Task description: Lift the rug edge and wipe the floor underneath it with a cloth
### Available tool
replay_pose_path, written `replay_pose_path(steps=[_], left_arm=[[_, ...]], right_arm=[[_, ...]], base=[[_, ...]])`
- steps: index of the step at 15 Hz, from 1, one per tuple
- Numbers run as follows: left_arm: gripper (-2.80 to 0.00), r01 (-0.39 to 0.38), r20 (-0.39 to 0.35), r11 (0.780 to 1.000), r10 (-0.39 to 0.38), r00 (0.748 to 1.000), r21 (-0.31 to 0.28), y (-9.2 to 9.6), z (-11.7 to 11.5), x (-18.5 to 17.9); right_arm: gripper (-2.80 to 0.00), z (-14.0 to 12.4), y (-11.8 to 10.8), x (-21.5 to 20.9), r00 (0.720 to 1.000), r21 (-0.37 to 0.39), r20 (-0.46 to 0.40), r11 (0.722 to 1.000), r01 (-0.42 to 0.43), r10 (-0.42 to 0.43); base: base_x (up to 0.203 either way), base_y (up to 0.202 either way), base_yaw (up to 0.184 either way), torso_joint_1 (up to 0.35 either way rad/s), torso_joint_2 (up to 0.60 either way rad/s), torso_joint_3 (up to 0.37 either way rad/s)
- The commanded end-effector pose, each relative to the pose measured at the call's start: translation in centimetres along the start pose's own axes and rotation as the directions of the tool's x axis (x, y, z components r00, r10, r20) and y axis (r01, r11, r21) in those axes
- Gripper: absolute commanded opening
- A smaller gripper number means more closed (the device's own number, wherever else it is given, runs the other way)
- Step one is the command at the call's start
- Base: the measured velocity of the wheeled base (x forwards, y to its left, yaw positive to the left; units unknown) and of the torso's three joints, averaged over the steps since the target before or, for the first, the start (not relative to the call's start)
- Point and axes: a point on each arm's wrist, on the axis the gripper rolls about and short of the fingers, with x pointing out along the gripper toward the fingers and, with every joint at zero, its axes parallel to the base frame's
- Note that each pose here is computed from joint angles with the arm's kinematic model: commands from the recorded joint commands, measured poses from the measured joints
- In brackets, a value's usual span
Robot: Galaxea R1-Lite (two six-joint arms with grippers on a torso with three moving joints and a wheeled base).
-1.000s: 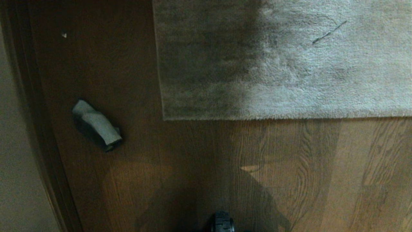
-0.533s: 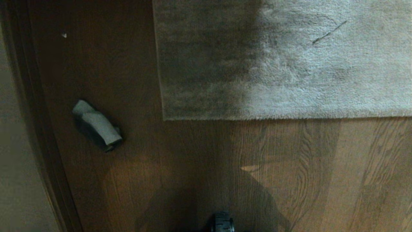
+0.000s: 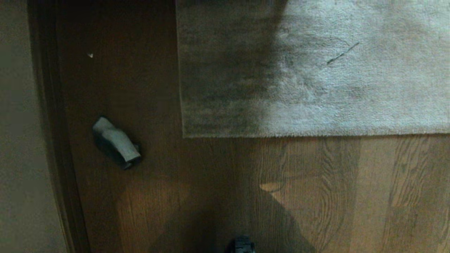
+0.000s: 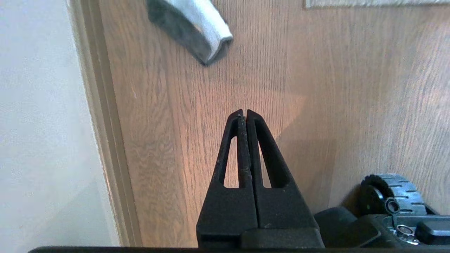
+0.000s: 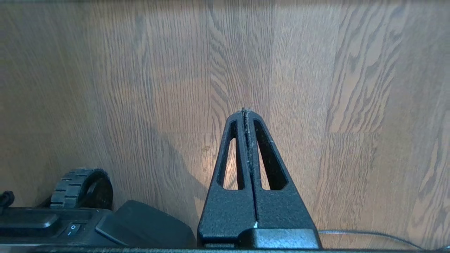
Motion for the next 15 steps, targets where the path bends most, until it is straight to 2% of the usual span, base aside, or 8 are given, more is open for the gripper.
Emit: replay_pose_path(steps=[1,15], left_arm=[[-2.80,0.000,0.001,1.000,0.000,1.000,-0.001,0.00,0.00,0.00],[-2.80,0.000,0.001,1.000,0.000,1.000,-0.003,0.00,0.00,0.00]], right_arm=[[-2.80,0.02,0.00,0.01,1.000,-0.001,0.000,1.000,-0.001,0.001],[-2.80,0.02,0.00,0.01,1.000,-0.001,0.001,1.000,-0.001,0.001]], base=[[0.000,0.000,0.000,0.002,0.00,0.193],[0.000,0.000,0.000,0.002,0.00,0.201]])
